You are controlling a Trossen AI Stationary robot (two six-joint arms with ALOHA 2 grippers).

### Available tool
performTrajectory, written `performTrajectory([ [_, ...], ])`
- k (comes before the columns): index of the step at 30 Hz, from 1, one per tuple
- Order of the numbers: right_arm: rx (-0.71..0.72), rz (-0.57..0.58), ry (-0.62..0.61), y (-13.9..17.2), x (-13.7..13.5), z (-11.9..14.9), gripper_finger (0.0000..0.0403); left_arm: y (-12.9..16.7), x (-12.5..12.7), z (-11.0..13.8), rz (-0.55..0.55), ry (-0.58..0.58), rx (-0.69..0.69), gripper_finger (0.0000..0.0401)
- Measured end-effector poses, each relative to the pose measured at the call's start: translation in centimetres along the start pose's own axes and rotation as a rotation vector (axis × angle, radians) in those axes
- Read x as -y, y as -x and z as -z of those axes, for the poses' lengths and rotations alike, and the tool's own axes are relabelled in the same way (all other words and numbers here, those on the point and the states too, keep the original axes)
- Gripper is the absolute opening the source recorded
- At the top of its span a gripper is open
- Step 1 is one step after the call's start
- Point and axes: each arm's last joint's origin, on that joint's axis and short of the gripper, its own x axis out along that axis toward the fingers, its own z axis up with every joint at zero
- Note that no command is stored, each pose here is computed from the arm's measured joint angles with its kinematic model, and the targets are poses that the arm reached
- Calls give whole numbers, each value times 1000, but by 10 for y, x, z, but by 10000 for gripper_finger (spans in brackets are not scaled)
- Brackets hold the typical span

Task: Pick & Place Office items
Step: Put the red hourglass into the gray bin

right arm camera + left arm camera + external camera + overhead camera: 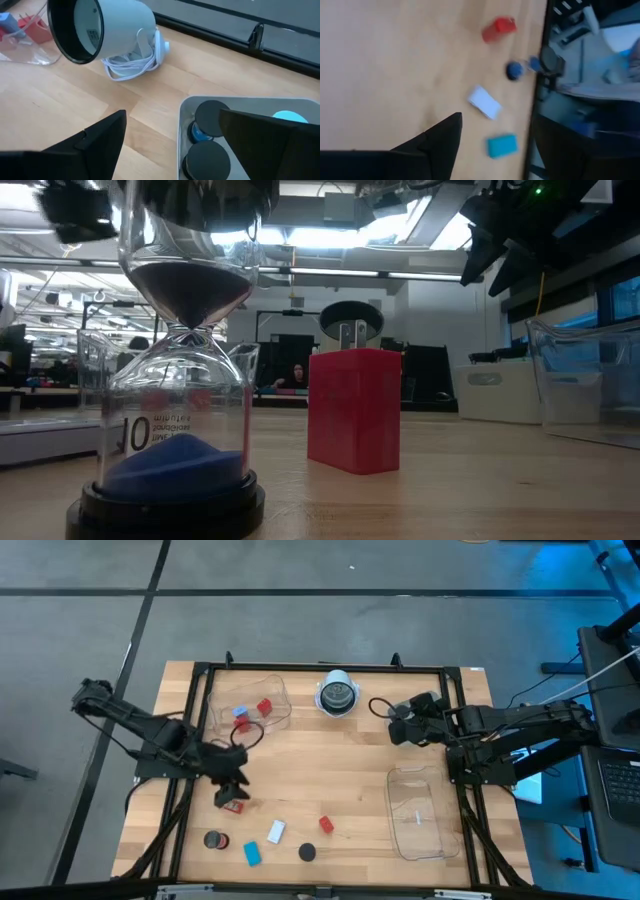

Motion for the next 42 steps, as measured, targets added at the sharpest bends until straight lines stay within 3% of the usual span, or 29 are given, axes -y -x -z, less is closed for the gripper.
performTrajectory([
  [5,2,1,-16,0,0,0,318,1,9,22,25,166,-168,265],
  [8,2,1,-25,0,0,0,318,2,8,35,-54,269,-213,277],
  [15,-3,16,-50,-4,-3,2,318,1,-1,60,-349,470,-200,285],
  [24,-83,64,-15,-22,-17,13,318,-22,15,80,-400,598,-256,281],
  [28,-107,100,-6,-32,-23,19,318,-31,19,91,-452,626,-329,281],
  [35,-126,116,-16,-38,-27,23,318,-40,22,100,-493,620,-309,281],
  [42,-149,101,-14,-38,-28,23,318,-49,31,105,-418,585,-239,281],
])
